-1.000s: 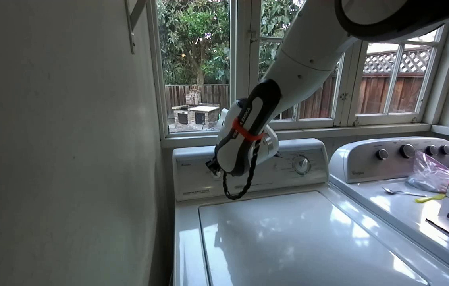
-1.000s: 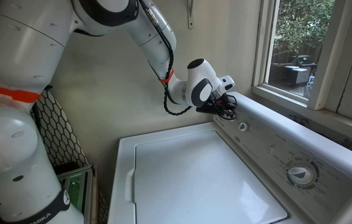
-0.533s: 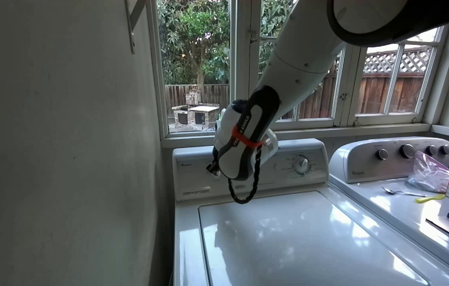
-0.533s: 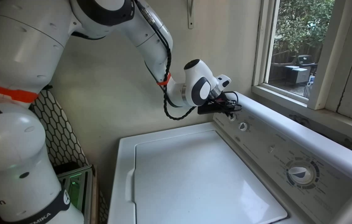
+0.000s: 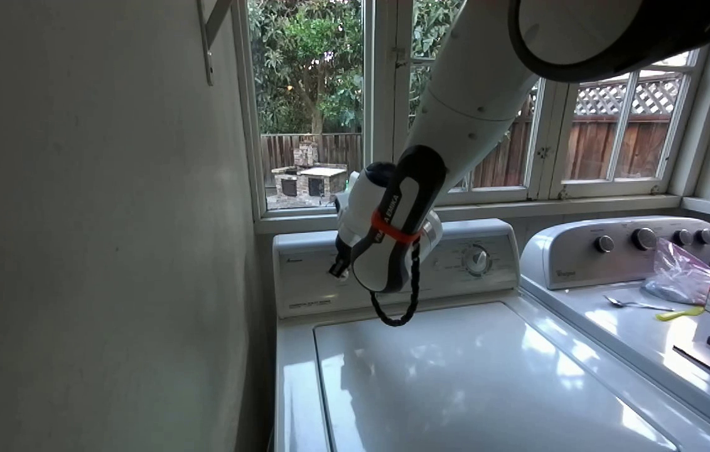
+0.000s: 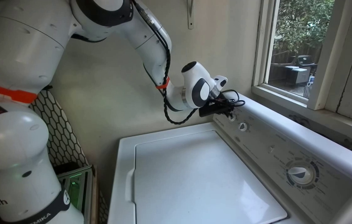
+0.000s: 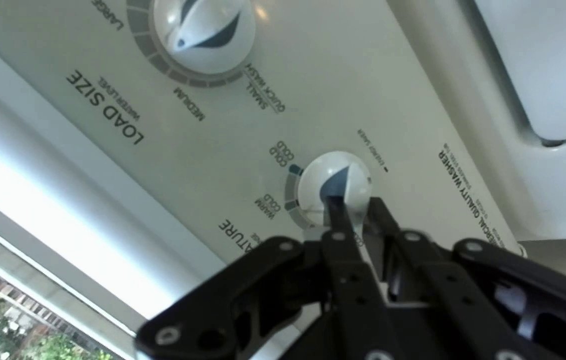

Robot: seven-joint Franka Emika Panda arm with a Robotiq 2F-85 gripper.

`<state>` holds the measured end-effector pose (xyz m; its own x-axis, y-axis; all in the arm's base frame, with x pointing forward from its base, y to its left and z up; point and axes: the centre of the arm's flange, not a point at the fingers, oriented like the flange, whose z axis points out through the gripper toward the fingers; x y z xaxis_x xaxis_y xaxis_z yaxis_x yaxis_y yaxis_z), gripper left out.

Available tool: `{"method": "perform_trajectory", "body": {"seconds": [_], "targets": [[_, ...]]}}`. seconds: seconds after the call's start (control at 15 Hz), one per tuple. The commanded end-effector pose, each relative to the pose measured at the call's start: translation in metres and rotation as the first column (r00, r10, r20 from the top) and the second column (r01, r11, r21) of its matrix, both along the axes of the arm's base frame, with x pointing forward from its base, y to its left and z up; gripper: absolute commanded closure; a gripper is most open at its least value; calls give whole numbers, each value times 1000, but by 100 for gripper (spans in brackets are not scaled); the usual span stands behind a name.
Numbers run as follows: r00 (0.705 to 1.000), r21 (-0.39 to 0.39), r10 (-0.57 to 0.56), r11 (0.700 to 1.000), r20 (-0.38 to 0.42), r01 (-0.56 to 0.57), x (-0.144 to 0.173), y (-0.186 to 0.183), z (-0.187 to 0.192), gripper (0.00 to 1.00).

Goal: Twist the button of the device and anticlockwise

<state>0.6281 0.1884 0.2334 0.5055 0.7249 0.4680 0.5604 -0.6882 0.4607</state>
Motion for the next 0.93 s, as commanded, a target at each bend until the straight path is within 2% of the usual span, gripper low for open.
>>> {"method": "perform_trajectory", "body": {"seconds": [0.0, 0.2, 0.27, 0.33, 0.4, 0.47, 0.73, 0.87], "targets": [[994, -16, 103, 995, 48, -102, -9, 13, 8, 96], [991, -23, 124, 992, 58, -123, -11, 12, 7, 96], [991, -17, 120, 993, 64, -120, -11, 11, 8, 90], [992, -16, 113, 994, 61, -112, -11, 10, 9, 61], [995, -8, 93, 996, 41, -93, -11, 9, 12, 60], [995, -1, 91, 996, 47, -92, -12, 13, 18, 53], [993, -11, 85, 996, 84, -85, -15, 21, 46, 23], [998, -31, 36, 999, 54, -34, -16, 18, 59, 7]]}}
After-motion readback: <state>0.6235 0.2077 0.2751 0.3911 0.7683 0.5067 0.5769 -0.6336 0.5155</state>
